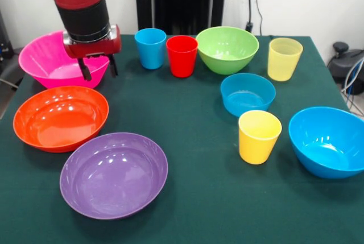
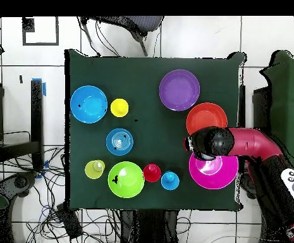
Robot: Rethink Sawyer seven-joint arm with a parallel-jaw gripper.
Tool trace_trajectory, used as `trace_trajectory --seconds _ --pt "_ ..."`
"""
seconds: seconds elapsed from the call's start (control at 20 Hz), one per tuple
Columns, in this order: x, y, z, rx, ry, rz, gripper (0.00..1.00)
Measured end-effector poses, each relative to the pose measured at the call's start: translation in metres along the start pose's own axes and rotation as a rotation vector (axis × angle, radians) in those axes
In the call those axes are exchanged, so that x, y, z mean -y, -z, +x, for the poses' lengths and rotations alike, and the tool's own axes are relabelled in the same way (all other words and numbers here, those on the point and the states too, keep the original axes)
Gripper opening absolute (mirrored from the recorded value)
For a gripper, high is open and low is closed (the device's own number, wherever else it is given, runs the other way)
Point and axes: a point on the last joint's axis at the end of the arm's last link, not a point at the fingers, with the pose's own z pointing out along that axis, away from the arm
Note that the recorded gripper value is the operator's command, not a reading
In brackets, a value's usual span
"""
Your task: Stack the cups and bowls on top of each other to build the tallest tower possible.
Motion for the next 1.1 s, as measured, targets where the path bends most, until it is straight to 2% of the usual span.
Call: trace_trajectory --seconds 0.4,1.1 --pt "0.003 0.000 -0.002 -0.005 0.005 0.029 1.00" --pt "-0.014 0.016 -0.009 -0.020 0.054 0.108 1.00"
